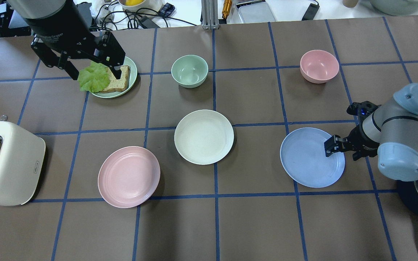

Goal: Stack three plates with pink and blue
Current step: 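Grip the blue plate rim with the right gripper while the left arm reaches out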

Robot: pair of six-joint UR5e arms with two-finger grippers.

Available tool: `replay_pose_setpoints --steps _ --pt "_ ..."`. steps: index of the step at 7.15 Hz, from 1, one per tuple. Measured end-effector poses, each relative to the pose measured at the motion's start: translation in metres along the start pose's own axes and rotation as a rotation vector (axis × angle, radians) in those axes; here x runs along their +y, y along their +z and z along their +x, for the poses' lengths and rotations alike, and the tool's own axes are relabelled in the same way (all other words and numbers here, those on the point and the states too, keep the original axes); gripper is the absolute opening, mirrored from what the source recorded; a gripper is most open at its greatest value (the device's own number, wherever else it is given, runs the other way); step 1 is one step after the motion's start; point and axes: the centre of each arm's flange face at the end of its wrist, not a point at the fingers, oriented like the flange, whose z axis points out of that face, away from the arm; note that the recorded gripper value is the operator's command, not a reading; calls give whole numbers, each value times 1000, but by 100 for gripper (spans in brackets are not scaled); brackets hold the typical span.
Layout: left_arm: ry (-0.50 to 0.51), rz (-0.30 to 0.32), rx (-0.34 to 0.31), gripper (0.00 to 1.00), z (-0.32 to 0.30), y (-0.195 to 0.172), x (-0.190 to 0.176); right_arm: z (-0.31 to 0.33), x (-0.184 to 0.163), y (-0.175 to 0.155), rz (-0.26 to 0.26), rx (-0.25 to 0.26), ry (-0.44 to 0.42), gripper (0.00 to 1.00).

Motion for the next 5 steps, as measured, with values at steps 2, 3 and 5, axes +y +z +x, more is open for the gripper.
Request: replay_pose_setpoints --steps 2,3,5 --pt "5 -4 0 100 0 2 0 4 3 4 14 -5 -17 34" --pt "15 -16 1 100 0 9 -5 7 3 4 16 -7 -17 21" --pt "31 -100 5 100 6 62 -21 13 4 4 15 -11 -8 2"
